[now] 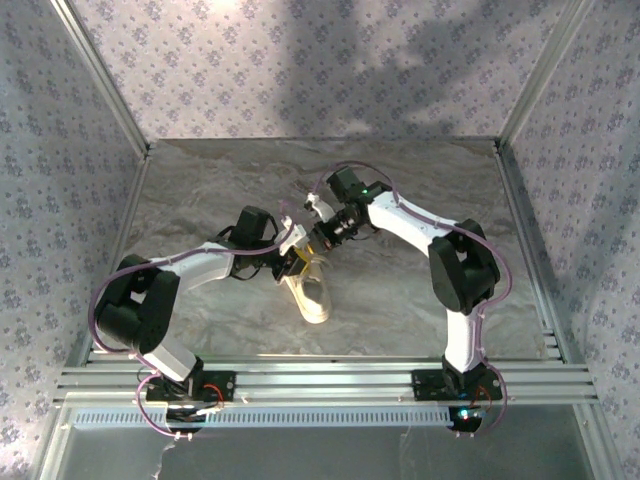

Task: Tie the shoes

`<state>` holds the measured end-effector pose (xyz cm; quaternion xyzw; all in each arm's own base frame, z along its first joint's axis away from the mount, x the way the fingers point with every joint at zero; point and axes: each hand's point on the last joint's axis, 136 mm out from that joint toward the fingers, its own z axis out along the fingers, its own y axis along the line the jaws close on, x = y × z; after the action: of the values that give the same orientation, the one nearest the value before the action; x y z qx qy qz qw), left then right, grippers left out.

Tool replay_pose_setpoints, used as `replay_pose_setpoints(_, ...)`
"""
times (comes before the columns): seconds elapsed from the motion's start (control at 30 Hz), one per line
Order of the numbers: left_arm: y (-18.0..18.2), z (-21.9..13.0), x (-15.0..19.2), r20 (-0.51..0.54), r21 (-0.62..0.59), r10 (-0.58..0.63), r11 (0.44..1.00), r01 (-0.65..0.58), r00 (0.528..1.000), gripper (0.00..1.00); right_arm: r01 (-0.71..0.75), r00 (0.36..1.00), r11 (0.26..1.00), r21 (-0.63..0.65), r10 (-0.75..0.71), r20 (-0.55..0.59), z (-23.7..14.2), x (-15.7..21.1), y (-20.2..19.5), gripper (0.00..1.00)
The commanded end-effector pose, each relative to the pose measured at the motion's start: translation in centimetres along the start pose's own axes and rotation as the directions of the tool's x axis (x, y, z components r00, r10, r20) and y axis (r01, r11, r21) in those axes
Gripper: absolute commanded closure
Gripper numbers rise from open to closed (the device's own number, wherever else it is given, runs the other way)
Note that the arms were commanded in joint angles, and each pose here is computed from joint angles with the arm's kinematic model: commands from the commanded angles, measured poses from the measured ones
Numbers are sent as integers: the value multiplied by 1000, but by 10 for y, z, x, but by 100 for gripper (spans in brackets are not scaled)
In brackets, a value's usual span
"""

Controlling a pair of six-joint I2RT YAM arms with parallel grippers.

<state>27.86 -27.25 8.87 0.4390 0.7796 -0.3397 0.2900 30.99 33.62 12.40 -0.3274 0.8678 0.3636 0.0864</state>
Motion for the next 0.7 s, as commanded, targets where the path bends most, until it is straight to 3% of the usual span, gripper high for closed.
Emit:
replay_pose_setpoints(0.0, 4, 2, 16, -55, -10, -42, 999, 42, 998, 86, 11, 999, 1000, 22, -12, 53, -26, -10, 3, 100)
replay_pose_setpoints(0.67, 7, -1, 18, -54, -17, -66, 998, 65, 996, 87, -96, 993, 989, 111, 88, 75, -56, 9, -44, 100)
